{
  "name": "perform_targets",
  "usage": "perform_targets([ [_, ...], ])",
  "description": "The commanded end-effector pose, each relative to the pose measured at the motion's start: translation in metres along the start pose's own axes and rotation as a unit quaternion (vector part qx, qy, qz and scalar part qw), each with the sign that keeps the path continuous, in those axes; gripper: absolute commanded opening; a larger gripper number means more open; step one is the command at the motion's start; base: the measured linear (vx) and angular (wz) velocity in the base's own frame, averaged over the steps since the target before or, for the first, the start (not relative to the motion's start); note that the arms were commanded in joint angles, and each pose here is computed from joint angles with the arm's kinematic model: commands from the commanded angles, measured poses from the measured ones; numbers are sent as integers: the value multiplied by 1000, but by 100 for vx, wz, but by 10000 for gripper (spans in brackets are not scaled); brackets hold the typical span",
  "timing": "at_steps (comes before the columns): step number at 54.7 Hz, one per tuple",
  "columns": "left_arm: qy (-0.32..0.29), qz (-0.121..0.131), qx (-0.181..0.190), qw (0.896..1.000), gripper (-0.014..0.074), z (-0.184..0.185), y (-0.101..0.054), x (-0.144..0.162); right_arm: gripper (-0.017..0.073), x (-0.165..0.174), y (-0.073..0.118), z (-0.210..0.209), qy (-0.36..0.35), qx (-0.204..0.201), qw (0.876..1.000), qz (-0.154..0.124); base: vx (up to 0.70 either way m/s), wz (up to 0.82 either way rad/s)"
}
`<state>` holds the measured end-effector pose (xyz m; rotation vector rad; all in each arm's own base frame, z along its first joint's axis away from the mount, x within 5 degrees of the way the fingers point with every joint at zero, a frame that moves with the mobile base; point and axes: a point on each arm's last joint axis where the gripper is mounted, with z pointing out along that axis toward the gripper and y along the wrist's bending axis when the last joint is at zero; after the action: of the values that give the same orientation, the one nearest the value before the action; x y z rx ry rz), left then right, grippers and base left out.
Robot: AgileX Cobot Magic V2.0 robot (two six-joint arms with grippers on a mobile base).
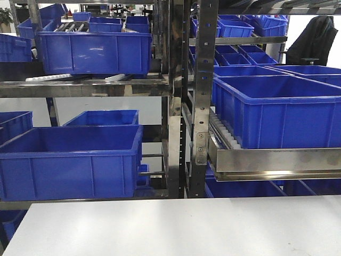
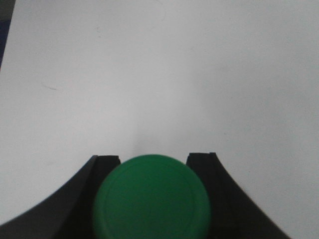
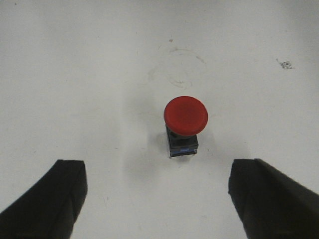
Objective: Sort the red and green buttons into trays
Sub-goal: 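Center left gripper over green button and right gripper over red button, then close left gripper on green button and right gripper on red button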
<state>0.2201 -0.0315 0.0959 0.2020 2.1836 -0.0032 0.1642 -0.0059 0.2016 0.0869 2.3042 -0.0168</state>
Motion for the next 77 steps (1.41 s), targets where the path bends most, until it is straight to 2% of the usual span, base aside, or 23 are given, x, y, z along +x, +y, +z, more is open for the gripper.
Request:
perform_targets([
  [1,-49,-5,-1,999,-7,-2,-1,-16,640,-21,-4,8,-58,3,998,17,0,0],
  [11,-46,-5,-1,999,-7,-2,-1,-15,637,-38,-28,20,-56,48,996,55,0,0],
  [25,-54,-5,-2,999,-6,-2,-1,-16,624,-55,-36,44,-47,54,996,55,0,0],
  [36,-54,-5,-2,999,-6,-2,-1,-16,603,-57,-36,58,-68,48,996,19,0,0],
  [40,-54,-5,-2,999,-6,-2,-1,-16,602,-58,-36,62,-74,45,996,13,0,0],
  [51,-54,-5,-2,999,-6,-2,-1,-16,596,-52,-36,74,-55,39,998,-15,0,0],
  [67,-54,-5,-2,999,-6,-2,-1,-16,594,-48,-36,84,-47,33,998,-3,0,0],
  [77,-54,-5,-2,999,-6,-2,-1,-16,594,-47,-27,89,-48,18,998,-20,0,0],
])
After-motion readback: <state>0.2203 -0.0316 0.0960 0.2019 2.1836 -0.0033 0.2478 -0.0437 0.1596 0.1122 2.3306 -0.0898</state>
